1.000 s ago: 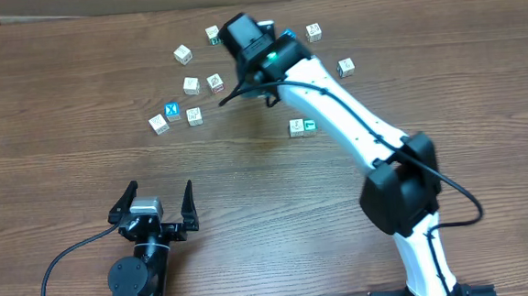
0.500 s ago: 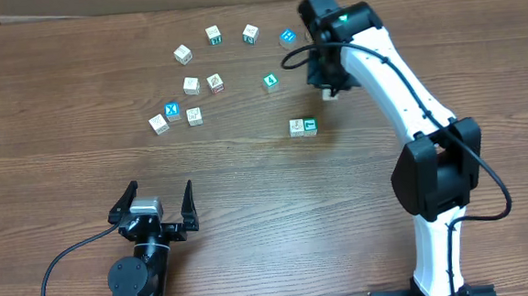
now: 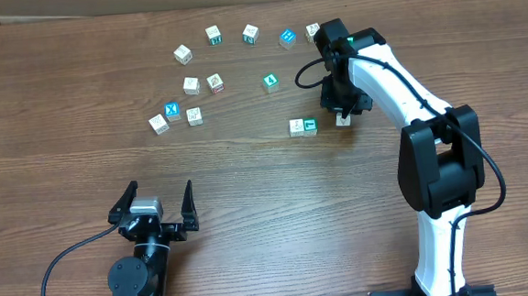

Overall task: Form a horizontal line
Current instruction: 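Lift the white block and carry it right to the row, then lower the white block at the right end of the row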

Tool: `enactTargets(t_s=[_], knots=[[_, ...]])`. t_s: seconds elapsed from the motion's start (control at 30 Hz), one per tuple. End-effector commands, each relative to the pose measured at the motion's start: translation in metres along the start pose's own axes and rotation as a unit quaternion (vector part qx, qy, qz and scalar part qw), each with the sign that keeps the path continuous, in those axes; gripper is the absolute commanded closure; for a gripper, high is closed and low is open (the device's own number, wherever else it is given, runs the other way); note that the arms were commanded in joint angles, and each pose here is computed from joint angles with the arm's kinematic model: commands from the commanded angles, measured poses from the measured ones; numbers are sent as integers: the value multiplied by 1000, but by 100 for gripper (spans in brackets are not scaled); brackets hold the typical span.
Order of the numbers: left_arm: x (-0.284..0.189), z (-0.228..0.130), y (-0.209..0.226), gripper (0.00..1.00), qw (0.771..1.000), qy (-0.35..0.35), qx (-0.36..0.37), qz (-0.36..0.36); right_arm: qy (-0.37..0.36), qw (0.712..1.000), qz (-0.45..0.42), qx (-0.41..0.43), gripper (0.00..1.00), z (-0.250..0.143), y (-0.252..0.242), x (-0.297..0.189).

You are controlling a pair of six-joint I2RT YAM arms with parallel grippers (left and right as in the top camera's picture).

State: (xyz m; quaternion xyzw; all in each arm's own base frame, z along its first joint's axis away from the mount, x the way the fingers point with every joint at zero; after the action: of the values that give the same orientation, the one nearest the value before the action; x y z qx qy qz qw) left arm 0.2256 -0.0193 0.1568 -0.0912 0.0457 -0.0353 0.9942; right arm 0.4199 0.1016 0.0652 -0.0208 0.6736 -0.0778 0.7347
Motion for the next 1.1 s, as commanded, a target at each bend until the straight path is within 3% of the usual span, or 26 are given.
enactTargets(t_s=[0.0, 1.07], knots=[[0, 1, 0, 0, 1000, -5, 10, 0, -7, 1000, 4, 8, 80, 1, -1, -5], [0, 1, 0, 0, 1000, -4, 10, 0, -11, 1000, 25, 3, 77, 4, 6, -5]])
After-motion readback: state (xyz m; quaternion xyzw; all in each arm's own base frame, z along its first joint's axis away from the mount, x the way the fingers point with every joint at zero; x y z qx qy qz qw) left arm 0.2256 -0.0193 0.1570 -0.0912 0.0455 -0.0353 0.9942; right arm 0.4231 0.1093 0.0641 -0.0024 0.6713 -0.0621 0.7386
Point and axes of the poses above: each gripper's point midway between its finger pads, its own x axis out along the fingers, its own y axis along the line the jaws close on, z = x × y, the point moved 2 cm from there along -x, back along the fingers, and after that the axes turned 8 degrees about -x, right-handed, at the moved point
